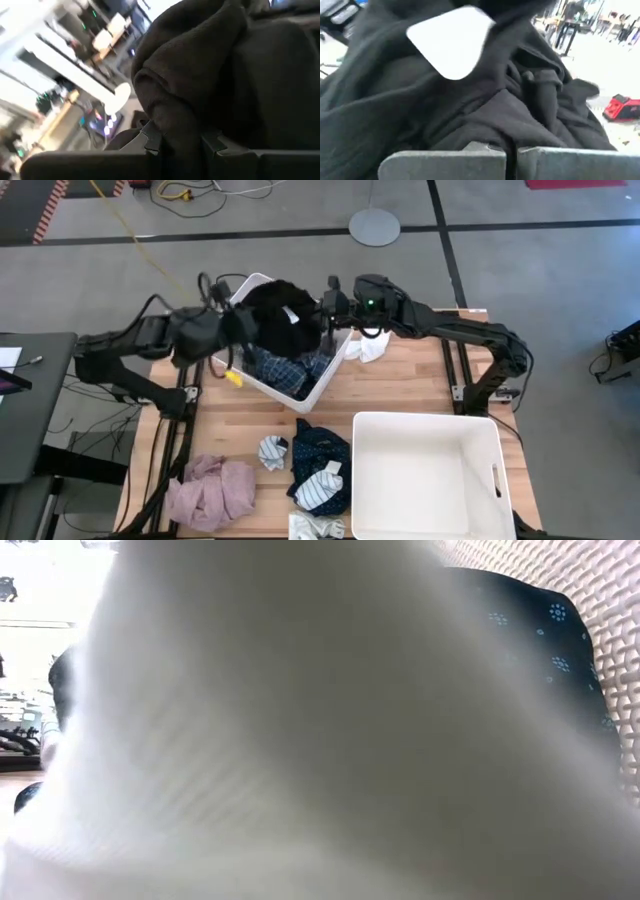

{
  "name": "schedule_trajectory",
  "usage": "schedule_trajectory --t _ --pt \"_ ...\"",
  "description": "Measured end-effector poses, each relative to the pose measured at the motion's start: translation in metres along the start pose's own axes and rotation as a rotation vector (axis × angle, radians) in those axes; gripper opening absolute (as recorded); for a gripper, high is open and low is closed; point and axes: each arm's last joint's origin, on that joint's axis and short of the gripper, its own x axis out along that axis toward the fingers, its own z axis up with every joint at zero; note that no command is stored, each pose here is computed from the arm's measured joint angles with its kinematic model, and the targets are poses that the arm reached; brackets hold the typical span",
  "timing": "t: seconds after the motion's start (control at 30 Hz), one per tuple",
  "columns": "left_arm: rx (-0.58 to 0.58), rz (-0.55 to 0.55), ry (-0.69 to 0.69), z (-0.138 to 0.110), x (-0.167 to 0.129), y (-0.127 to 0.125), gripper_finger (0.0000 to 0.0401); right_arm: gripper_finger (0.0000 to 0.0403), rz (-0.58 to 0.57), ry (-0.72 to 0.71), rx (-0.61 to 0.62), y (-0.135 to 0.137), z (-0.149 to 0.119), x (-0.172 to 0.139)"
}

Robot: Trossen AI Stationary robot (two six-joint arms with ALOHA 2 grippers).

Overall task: Sort clothes
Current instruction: Put the black shirt into the top white laundry bin

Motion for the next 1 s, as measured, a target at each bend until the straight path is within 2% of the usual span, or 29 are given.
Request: schedule_trajectory --t 0.3,0.53,0.7,0.83,1.0 --pt "-0.082 -0.114 0.263 -0.036 0.045 0.011 0.0054 0.0003 0.025 0.144 0.054 0.002 -0.034 0.028" --pt "-0.064 -0.224 0.405 -0.061 0.086 -0.008 0.0059 0.0008 0.044 0.261 0.145 0.004 -0.064 0.049" --pt "-0.065 -0.316 0.495 -0.081 0.114 -0.024 0.0067 0.0021 0.044 0.338 0.195 0.002 -0.074 0.049" --pt "-0.071 -0.361 0.556 -0.098 0.133 -0.034 0.0091 0.0035 0.041 0.380 0.225 0.001 -0.077 0.046" --pt "-0.082 -0.388 0.593 -0.108 0.147 -0.037 0.0146 0.0054 0.043 0.417 0.236 0.002 -0.079 0.044"
